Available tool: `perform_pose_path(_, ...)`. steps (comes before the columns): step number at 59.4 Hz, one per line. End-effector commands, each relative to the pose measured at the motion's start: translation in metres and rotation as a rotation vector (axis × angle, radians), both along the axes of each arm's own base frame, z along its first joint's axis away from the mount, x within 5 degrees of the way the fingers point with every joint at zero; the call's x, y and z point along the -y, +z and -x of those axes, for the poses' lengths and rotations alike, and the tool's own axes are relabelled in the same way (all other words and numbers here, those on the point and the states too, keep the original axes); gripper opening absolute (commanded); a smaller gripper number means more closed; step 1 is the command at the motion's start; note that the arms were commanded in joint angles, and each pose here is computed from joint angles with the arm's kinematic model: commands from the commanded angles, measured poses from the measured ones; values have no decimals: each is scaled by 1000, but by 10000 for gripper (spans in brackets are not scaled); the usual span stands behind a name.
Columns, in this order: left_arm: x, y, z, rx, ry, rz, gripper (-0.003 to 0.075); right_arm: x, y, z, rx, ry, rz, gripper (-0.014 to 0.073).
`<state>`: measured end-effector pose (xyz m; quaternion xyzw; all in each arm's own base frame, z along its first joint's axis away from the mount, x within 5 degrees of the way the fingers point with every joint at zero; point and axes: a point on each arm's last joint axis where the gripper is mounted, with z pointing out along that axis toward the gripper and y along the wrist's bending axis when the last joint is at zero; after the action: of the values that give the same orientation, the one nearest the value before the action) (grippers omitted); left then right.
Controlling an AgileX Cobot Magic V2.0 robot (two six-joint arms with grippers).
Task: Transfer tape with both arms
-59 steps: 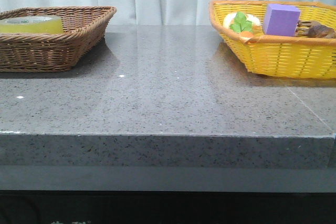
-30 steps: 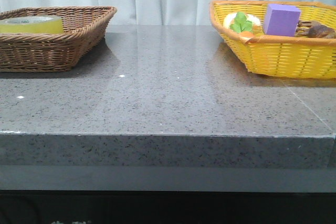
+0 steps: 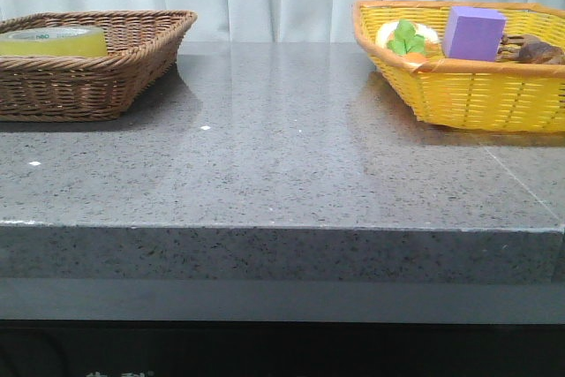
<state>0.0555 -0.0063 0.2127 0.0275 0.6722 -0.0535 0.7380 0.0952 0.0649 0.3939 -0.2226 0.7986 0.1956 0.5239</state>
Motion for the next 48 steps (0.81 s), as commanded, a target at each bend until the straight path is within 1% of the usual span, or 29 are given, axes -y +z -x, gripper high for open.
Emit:
perform_pose_path(1,0,7,3,100,-4,17,-20,1,14,-1,79,-16,-59,-67)
perform_pose_path(28,0,7,2,99,-4,17,-20,1,15,-1,81,-16,-60,-67)
perform_pose_path(33,0,7,2,99,-4,17,-20,5,11,5,98,-23,-69,-67)
perform_pose_path(41,0,7,2,99,-4,17,-20,22,-4,14,195,-139,-121,-67)
perform_pose_path(45,0,7,2,99,-4,17,-20,32,-18,21,272,-221,-153,-67)
perform_pose_path(48,0,7,2,99,-4,17,-20,39,-34,25,314,-279,-165,-67)
